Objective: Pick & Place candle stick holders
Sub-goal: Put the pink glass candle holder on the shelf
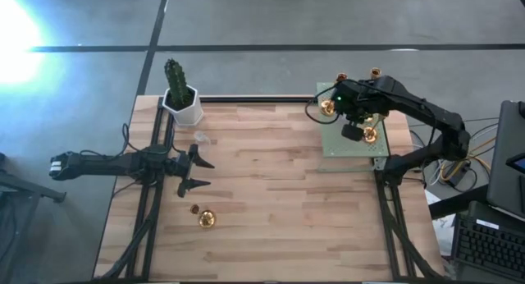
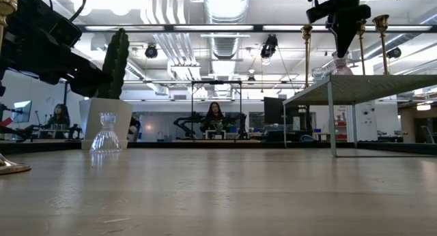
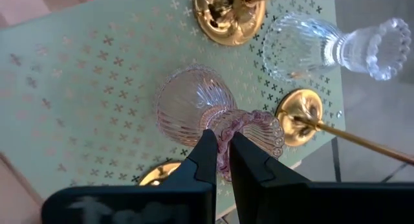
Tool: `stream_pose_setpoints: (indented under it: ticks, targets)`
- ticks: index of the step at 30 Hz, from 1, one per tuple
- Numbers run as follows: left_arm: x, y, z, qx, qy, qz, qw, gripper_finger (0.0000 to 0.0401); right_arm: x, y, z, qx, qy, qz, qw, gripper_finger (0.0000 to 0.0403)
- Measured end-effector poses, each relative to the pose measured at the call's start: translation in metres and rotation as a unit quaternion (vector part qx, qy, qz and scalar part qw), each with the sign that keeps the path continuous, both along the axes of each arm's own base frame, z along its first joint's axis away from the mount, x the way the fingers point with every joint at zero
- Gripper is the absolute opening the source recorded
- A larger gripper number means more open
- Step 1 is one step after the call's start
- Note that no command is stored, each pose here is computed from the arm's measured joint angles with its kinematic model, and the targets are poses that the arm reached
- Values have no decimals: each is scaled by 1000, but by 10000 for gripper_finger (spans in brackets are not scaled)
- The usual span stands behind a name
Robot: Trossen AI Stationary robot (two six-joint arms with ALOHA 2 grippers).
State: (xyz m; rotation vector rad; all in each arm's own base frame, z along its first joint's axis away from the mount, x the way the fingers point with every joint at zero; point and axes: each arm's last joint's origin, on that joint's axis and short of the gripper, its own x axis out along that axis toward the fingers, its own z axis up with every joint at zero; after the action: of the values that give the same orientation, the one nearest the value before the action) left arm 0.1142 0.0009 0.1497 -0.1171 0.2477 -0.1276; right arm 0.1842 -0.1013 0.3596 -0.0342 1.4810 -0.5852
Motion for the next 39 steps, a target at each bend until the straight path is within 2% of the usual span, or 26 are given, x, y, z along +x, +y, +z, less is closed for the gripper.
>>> stream_pose_setpoints:
  ticks: [11, 19, 39]
  targets:
    - [0, 0, 0, 0, 0, 0, 1000, 294, -1, -15, -5, -14, 19, -20, 1000, 13]
    - [0, 0, 0, 0, 0, 0, 1000, 294, 4, -18, -4, -12, -12, -11, 1000, 13]
    - [0, 0, 0, 0, 0, 0, 1000, 294, -2, -26, -9, 2, -15, -41, 999, 13]
